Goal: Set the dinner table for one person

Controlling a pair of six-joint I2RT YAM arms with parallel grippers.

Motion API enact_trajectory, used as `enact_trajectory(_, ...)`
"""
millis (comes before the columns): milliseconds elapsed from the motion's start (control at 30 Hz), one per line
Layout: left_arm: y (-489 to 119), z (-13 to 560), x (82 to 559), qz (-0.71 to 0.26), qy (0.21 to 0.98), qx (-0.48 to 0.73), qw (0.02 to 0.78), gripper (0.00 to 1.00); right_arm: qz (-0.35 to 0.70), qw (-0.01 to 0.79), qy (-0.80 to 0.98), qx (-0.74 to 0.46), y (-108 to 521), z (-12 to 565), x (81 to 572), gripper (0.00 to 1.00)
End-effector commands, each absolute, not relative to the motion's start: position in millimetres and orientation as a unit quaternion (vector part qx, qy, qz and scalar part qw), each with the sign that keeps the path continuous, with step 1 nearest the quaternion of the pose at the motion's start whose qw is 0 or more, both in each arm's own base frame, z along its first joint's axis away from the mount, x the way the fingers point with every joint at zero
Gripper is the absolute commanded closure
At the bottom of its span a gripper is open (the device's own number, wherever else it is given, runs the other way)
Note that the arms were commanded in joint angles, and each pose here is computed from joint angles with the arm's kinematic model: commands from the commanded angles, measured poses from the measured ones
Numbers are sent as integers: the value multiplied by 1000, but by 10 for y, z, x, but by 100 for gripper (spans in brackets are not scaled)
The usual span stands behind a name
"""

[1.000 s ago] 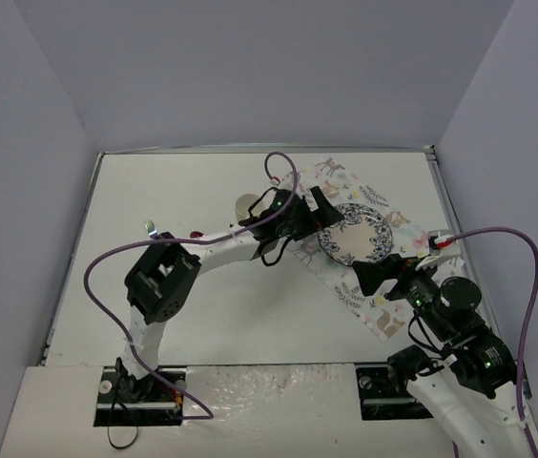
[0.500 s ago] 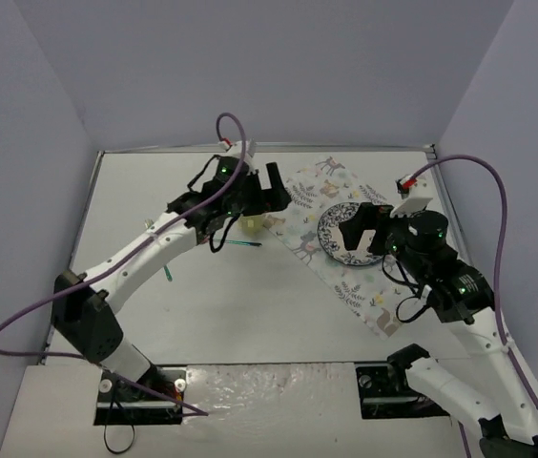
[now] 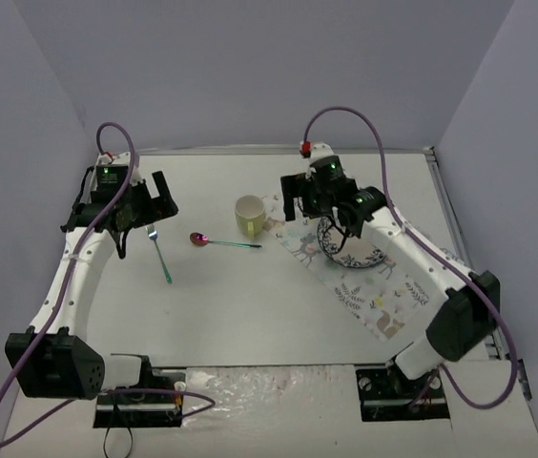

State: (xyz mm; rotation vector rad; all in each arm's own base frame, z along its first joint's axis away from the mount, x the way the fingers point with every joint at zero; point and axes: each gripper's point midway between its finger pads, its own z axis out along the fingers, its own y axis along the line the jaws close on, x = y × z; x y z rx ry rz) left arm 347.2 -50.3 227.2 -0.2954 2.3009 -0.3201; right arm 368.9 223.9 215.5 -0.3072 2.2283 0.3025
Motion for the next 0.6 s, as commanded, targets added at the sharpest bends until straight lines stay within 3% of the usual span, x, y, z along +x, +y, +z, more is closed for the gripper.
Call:
enact_trajectory(0, -290, 2078, 3406, -126, 902, -123, 394, 3, 118, 474, 854, -178, 2806, 2462, 3945, 1)
enact_trajectory(333, -46, 1972, 3407, -119, 900, -161, 389, 3, 103, 468, 839, -258, 3700, 2160, 4146, 14)
enact_trajectory(567, -57, 1910, 3430, -123, 903, -163, 379, 3, 93, 455, 840, -283, 3948, 1856, 4249, 31)
